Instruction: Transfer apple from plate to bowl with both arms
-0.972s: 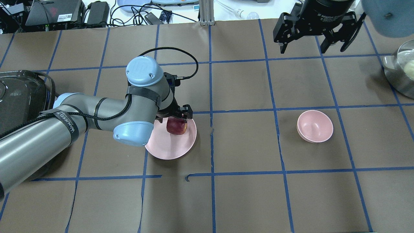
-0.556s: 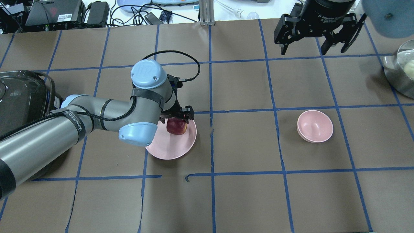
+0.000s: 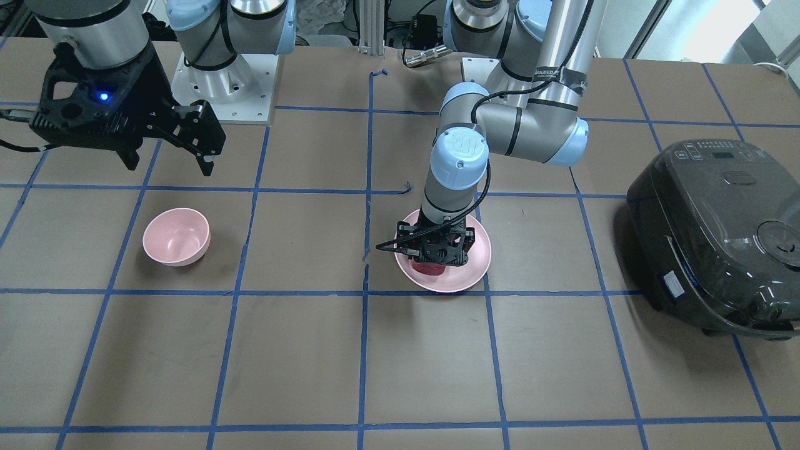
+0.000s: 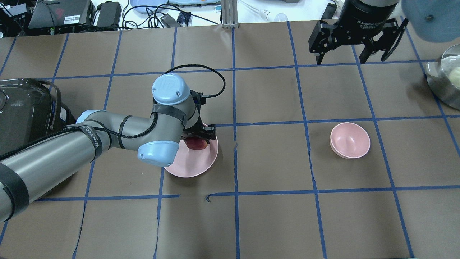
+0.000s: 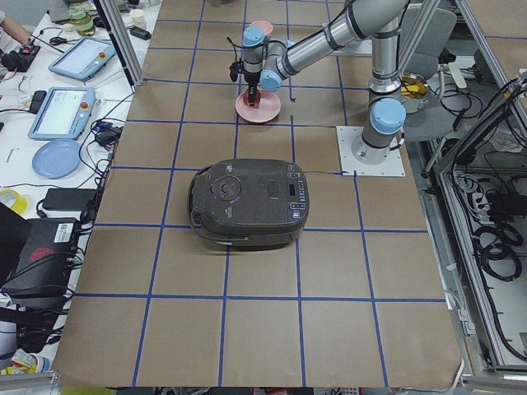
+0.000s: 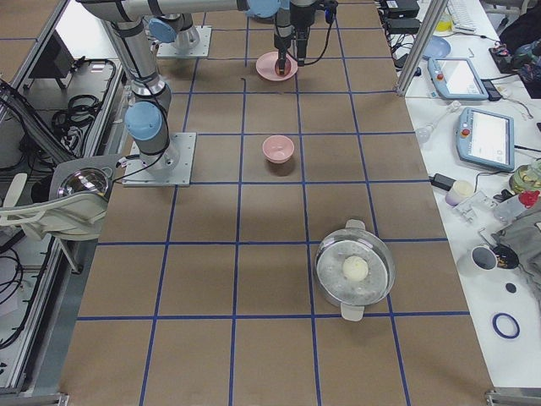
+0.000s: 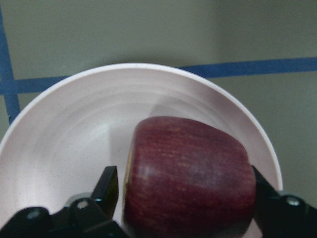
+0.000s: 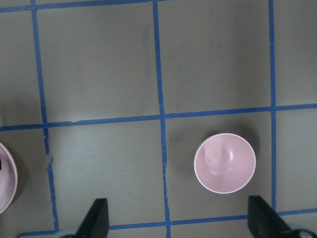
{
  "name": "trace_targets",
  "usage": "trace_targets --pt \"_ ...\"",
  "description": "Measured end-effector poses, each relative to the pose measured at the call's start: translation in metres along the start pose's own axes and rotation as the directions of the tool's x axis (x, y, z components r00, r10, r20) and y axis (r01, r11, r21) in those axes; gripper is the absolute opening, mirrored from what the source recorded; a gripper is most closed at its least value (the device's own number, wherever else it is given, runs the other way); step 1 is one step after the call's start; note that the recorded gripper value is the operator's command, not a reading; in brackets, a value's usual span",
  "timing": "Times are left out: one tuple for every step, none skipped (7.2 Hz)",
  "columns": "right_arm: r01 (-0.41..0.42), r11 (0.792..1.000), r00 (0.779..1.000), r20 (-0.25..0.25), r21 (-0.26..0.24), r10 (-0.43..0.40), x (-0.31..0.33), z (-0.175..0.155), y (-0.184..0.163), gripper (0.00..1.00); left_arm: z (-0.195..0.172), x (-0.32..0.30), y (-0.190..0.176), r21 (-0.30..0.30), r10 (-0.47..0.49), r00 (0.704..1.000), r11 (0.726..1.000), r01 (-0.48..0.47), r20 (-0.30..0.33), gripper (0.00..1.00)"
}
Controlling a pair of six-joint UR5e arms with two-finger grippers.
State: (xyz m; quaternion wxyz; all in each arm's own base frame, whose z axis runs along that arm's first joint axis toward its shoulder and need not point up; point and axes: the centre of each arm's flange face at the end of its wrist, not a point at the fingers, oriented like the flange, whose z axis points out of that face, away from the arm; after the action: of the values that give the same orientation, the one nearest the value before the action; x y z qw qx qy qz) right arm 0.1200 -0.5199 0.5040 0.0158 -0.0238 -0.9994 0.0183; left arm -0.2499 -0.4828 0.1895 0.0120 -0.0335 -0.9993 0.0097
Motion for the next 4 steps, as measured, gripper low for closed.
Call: trace_targets --pt "0.018 0.999 1.0 0.005 -0.049 -0.018 0.039 0.027 -0.007 1.0 0.0 0.001 0.001 0.001 0.008 1.0 1.0 -0.008 0.002 0.49" --pt "0.044 0.994 0.999 0.022 -0.096 -0.042 0.081 0.063 -0.012 1.0 -0.006 0.002 0.001 0.014 0.016 1.0 1.0 -0.016 0.001 0.49" --pt "0.075 0.989 0.997 0.04 -0.129 -0.07 0.111 0.103 -0.012 1.0 -0.017 0.003 0.0 0.036 0.021 1.0 0.999 -0.021 -0.002 0.49" --pt "0.081 0.985 0.996 0.054 -0.149 -0.074 0.133 0.141 -0.006 1.0 -0.028 0.003 0.0 0.058 0.024 1.0 0.998 -0.024 -0.004 0.49"
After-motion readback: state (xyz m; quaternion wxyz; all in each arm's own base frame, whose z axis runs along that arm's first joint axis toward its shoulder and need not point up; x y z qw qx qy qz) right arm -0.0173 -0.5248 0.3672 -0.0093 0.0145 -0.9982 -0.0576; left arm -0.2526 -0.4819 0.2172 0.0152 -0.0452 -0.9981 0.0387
